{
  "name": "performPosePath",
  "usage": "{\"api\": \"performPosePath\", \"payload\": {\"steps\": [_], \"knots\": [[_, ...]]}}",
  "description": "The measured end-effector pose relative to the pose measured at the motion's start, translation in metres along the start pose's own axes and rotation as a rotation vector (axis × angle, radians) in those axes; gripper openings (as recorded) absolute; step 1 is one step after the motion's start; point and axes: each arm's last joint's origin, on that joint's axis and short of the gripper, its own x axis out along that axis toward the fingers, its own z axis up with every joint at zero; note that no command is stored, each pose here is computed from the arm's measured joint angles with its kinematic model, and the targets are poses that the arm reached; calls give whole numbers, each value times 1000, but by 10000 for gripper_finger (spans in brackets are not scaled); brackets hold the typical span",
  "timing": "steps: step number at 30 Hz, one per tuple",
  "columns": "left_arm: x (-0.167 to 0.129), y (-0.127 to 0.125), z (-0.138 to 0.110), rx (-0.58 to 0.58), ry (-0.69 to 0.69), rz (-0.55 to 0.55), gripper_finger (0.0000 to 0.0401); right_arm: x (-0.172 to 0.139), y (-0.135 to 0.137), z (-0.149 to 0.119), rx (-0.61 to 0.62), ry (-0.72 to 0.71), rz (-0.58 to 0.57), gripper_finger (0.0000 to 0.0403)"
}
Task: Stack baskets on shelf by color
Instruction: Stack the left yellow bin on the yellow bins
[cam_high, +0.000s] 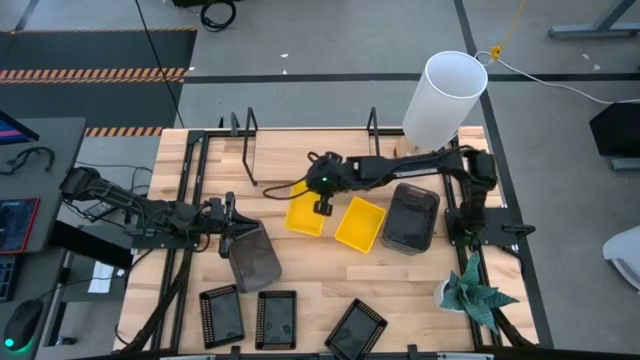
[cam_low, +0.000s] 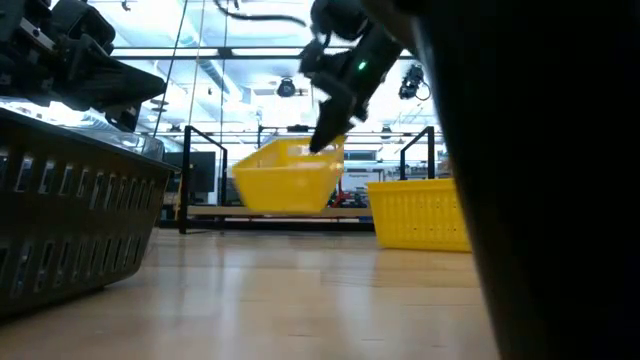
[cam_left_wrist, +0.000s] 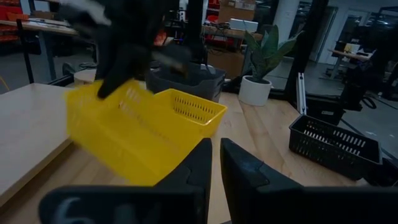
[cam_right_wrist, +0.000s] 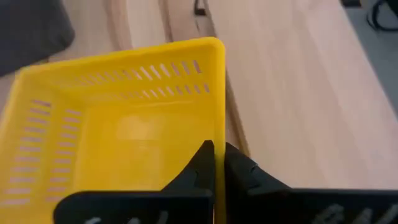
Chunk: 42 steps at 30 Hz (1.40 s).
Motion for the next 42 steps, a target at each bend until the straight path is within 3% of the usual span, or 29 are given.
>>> {"api": "performPosePath", "payload": {"steps": [13, 24, 35, 42], "knots": [[0, 0, 0, 0, 0, 0, 31, -92, -9, -12, 141, 106, -52, 8], [0, 0, 0, 0, 0, 0, 36, -125, 5, -35, 164, 275, -72, 8], [0, 0, 0, 0, 0, 0, 34, -103, 27, -71, 150, 349, -129, 8], [0, 0, 0, 0, 0, 0, 40, -80, 34, -91, 217, 311, -147, 27]]}}
